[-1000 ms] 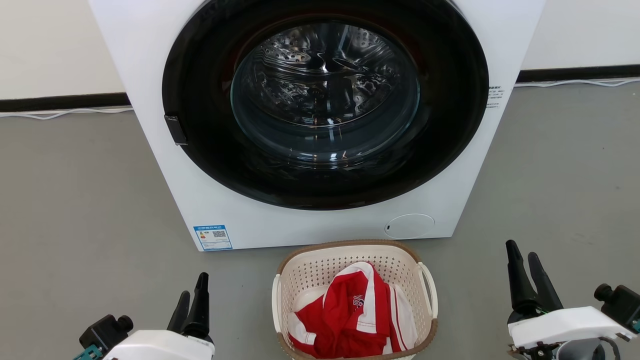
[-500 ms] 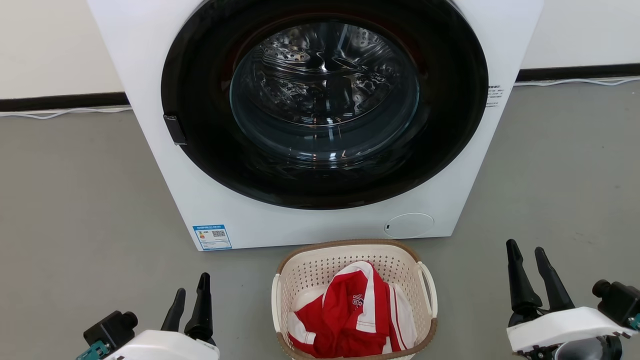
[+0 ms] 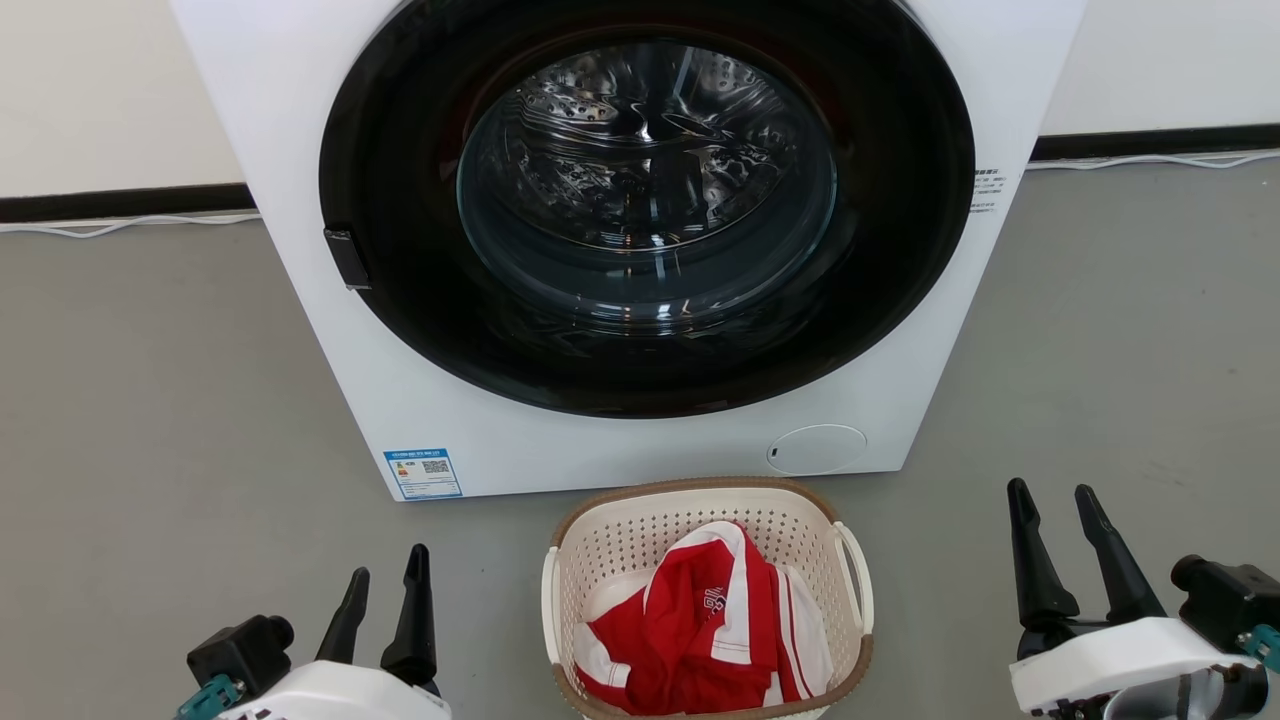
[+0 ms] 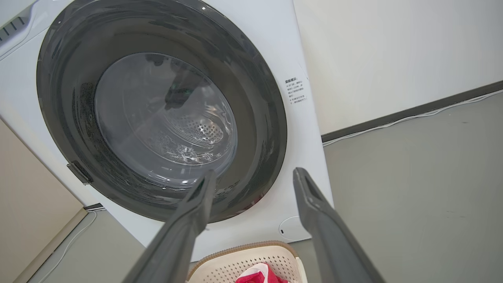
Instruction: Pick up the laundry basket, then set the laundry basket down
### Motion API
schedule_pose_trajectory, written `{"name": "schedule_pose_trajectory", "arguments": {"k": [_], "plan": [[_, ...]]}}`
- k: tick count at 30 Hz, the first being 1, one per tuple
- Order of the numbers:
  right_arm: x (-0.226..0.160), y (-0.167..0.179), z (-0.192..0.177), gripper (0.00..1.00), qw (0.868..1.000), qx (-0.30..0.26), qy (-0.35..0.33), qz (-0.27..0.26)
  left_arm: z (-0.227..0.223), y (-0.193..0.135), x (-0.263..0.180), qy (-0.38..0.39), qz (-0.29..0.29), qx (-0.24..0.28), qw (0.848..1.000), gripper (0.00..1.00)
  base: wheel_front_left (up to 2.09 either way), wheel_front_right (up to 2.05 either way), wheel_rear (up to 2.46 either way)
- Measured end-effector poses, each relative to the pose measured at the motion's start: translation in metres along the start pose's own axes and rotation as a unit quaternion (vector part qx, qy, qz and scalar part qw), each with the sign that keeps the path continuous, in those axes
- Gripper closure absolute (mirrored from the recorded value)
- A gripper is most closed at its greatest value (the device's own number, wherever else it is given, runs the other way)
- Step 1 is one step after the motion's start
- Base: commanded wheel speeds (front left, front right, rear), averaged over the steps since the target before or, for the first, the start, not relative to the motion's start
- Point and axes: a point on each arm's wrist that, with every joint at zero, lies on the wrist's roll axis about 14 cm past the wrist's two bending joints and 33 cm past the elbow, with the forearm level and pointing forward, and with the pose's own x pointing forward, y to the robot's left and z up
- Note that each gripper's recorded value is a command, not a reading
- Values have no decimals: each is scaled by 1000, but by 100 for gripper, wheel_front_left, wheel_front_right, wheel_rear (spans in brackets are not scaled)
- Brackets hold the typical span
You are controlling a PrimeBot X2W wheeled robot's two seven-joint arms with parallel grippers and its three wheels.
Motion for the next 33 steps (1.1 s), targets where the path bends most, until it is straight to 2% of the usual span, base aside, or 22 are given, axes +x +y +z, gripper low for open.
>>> {"name": "schedule_pose_trajectory", "arguments": {"k": [22,33], "plan": [[-1,4,-2,0,991,-129,-5,23,0,-12,-1,-17,-25,113,993,0,0,0,0],[-5,2,-9,0,986,-163,3,27,-2,-17,-1,-20,-37,155,987,0,0,0,0]]}}
